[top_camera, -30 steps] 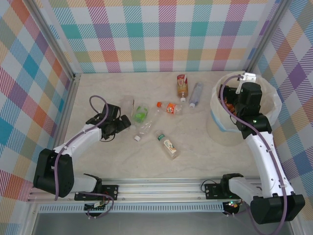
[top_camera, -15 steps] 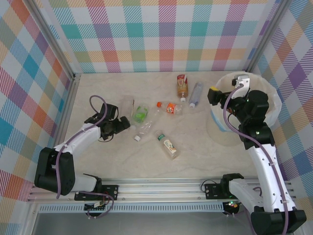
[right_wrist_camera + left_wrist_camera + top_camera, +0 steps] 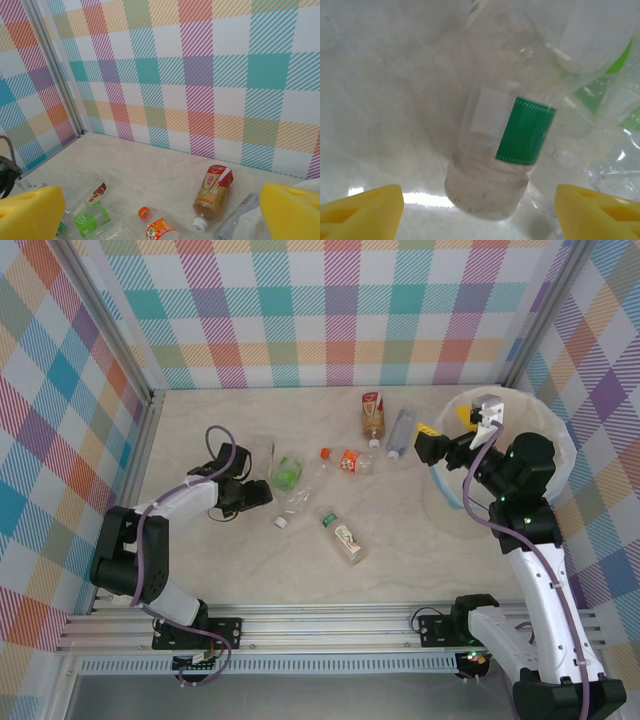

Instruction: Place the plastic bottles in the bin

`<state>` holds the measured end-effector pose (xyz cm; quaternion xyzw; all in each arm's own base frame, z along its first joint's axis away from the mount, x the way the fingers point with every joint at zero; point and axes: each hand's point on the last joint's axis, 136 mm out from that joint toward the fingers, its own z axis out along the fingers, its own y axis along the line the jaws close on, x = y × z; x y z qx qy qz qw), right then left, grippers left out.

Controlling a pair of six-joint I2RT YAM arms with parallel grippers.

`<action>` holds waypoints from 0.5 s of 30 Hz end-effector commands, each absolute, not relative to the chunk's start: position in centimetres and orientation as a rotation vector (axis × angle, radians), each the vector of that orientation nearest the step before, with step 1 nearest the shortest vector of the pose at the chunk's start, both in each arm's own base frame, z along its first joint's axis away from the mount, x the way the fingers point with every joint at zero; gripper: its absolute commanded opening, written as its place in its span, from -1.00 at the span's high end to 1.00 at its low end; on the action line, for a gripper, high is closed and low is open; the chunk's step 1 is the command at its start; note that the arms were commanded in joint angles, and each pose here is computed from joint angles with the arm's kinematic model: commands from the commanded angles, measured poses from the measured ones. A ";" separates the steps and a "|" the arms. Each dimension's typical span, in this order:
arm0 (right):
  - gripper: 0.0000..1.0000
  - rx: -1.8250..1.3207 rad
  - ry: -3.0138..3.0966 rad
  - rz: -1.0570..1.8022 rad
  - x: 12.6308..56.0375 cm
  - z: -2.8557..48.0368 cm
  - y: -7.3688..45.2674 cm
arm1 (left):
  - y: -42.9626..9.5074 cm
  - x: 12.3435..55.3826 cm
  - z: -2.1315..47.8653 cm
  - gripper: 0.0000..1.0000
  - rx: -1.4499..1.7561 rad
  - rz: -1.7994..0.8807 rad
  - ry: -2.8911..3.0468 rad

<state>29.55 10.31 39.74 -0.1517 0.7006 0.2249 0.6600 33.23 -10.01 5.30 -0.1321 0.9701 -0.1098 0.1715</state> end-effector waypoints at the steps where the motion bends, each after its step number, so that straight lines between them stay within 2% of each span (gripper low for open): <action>1: -1.00 -0.373 1.543 0.554 29.0 40.6 11.0 | -9.7 35.3 5.5 -0.50 -0.275 -0.282 2.712; 4: -0.99 -0.371 1.544 0.552 29.0 40.6 11.0 | -9.7 36.1 4.8 -0.37 -0.238 -0.262 2.705; 8: -0.99 -0.374 1.546 0.564 28.8 40.6 11.1 | -9.8 36.8 3.6 -0.31 -0.231 -0.247 2.708; 12: -0.99 -0.468 1.570 0.661 28.0 40.2 12.9 | -10.0 37.0 3.1 -0.01 -0.239 -0.262 2.707; 15: -0.99 -0.493 1.623 0.717 28.1 39.4 14.0 | -10.0 37.2 3.9 0.15 -0.237 -0.279 2.663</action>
